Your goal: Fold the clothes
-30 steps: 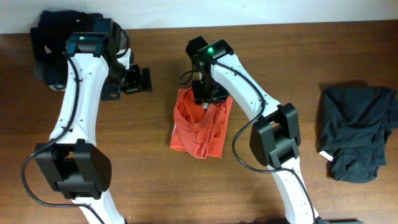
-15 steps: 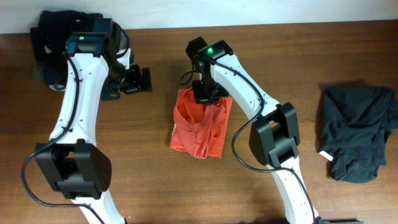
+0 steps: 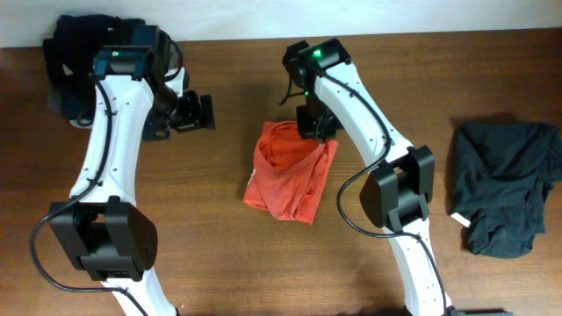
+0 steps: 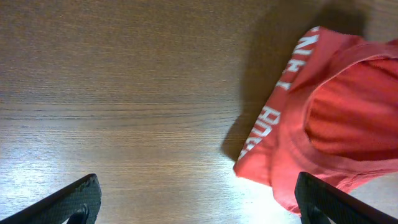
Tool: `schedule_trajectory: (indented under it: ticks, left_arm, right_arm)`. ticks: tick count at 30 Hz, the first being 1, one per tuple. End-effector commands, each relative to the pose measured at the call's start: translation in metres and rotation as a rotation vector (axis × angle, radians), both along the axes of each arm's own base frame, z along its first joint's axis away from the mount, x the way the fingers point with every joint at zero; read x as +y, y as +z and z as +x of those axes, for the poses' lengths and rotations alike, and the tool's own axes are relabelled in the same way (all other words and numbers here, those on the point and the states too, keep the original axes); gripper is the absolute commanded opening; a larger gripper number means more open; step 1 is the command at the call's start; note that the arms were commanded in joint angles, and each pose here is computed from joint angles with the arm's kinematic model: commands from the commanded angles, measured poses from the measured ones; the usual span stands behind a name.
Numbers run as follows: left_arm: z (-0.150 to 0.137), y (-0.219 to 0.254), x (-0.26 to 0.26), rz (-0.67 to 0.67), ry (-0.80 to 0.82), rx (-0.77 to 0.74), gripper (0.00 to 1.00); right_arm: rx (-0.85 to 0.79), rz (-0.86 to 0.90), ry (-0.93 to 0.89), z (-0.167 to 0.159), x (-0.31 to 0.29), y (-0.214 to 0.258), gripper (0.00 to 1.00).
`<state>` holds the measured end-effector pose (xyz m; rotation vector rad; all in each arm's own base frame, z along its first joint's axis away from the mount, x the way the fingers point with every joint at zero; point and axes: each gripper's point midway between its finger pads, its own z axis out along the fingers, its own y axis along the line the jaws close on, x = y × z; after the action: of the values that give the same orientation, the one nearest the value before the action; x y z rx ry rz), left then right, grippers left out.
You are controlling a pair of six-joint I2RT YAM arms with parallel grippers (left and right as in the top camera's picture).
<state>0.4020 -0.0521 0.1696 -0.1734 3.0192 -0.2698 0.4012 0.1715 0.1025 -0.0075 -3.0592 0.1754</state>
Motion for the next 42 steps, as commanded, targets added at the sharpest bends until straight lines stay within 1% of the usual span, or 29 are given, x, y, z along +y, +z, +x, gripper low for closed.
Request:
schedule_trajectory:
  ticks: [1,3,6,10,17,18,19,20,22,23,25,26,28,30,34,35,36,37,40,42]
  left_arm:
    - [0.0,0.007,0.002,0.005,0.015,-0.019,0.99]
    - [0.0,0.007,0.002,0.005,0.015,-0.018,0.99]
    - [-0.001,0.007,0.002,0.005,0.015,-0.015,0.99]
    - [-0.001,0.007,0.002,0.006,0.015,-0.014,0.99]
    - [-0.001,0.007,0.002,0.005,0.015,-0.015,0.99]
    - [-0.001,0.007,0.002,0.005,0.015,-0.015,0.99]
    - [-0.001,0.007,0.002,0.005,0.015,-0.015,0.99]
    - [-0.001,0.007,0.002,0.006,0.015,-0.015,0.99]
    - [-0.001,0.007,0.002,0.005,0.015,-0.015,0.99]
    - [-0.001,0.007,0.002,0.005,0.015,-0.014,0.99]
    - [-0.001,0.007,0.002,0.005,0.015,-0.014,0.99]
    - [-0.001,0.007,0.002,0.005,0.015,-0.014,0.99]
    - [-0.001,0.007,0.002,0.005,0.015,-0.014,0.99]
    - [-0.001,0.007,0.002,0.005,0.015,-0.014,0.99]
    - [-0.001,0.007,0.002,0.005,0.015,-0.015,0.99]
    - [-0.001,0.007,0.002,0.005,0.015,-0.015,0.99]
    - [-0.001,0.007,0.002,0.005,0.015,-0.016,0.99]
    - [-0.001,0.007,0.002,0.005,0.015,-0.016,0.99]
    - [-0.001,0.007,0.002,0.005,0.015,-0.017,0.99]
    - [0.0,0.007,0.002,0.005,0.015,-0.019,0.99]
  right_arm:
    - [-0.057,-0.022,-0.001,0.007,-0.007,0.015,0.04]
    - [-0.058,-0.032,0.0,0.007,-0.008,0.015,0.04]
    - [-0.067,-0.096,0.006,0.009,-0.02,0.013,0.04]
    - [-0.052,-0.108,-0.003,0.008,-0.026,0.009,0.04]
    - [0.061,-0.113,-0.009,-0.012,-0.03,-0.014,0.04]
    - [0.081,-0.111,-0.01,-0.016,-0.03,-0.018,0.09]
    - [0.098,-0.111,-0.011,-0.02,-0.03,-0.021,0.17]
    - [0.11,-0.109,-0.012,-0.022,-0.03,-0.023,0.19]
    - [0.148,-0.081,0.005,-0.029,-0.026,-0.027,0.19]
    - [0.165,-0.062,0.021,-0.032,-0.023,-0.029,0.21]
    - [0.195,-0.023,0.039,-0.037,-0.018,-0.031,0.31]
    - [0.201,-0.02,0.037,-0.038,-0.017,-0.032,0.33]
    - [0.201,-0.018,0.037,-0.038,-0.017,-0.032,0.33]
    - [0.195,-0.01,0.035,-0.037,-0.016,-0.03,0.25]
    - [0.141,0.015,0.036,-0.031,-0.013,-0.013,0.27]
    - [0.123,0.023,0.036,-0.028,-0.012,-0.008,0.3]
    - [0.099,0.032,0.038,-0.025,-0.01,-0.001,0.36]
    - [0.074,0.043,0.038,-0.022,-0.009,0.007,0.44]
    - [0.004,0.073,0.041,-0.014,-0.005,0.027,0.75]
    - [-0.032,0.09,0.046,-0.008,-0.001,0.036,0.86]
